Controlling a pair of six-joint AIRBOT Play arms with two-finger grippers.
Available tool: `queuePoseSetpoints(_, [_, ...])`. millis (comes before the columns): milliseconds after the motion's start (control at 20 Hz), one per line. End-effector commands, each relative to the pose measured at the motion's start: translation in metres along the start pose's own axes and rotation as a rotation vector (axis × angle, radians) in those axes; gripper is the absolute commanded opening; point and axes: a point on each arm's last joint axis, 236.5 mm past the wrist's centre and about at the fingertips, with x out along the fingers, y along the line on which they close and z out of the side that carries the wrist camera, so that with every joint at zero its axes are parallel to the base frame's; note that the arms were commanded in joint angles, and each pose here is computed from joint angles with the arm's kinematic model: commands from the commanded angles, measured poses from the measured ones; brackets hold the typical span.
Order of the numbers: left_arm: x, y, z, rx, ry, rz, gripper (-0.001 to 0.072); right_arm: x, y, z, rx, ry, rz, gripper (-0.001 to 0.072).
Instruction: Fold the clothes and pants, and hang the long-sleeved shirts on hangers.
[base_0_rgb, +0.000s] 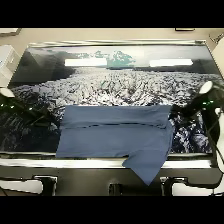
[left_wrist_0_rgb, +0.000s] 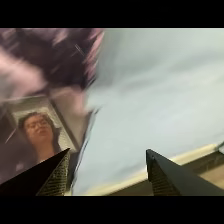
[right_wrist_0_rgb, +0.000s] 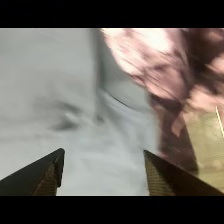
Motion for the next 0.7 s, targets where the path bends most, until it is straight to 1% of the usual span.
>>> queuePoseSetpoints(0, [-0.006, 0.021, -0.037, -0.059, -0.021, -0.014, 0.0479, -0.021, -0.039, -0.023, 0.049, 0.066, -0.015, 0.0595])
queuePoseSetpoints(50, [0.009, 0.027, -0.055, -0.073, -0.015, -0.026, 0.0445, -0.022, -0.045, -0.027, 0.06, 0.061, -0.009, 0.0595])
queuePoseSetpoints(150, [0.04, 0.038, -0.084, -0.104, 0.005, -0.05, 0.0444, -0.02, -0.051, -0.032, 0.067, 0.045, -0.003, 0.0592])
queuePoseSetpoints(250, [0.065, 0.039, -0.108, -0.087, 0.048, -0.086, 0.0444, -0.014, -0.049, -0.038, 0.053, 0.057, 0.008, 0.0591])
queuePoseSetpoints(300, [0.072, 0.04, -0.113, -0.087, 0.061, -0.093, 0.0444, -0.011, -0.049, -0.041, 0.055, 0.07, 0.012, 0.0571])
queuePoseSetpoints(450, [0.082, 0.035, -0.116, -0.083, 0.06, -0.118, 0.0444, -0.009, -0.048, -0.044, 0.053, 0.08, 0.015, 0.0566])
queuePoseSetpoints(650, [0.092, 0.027, -0.117, -0.064, 0.071, -0.117, 0.0443, -0.009, -0.048, -0.043, 0.053, 0.08, 0.015, 0.0565])
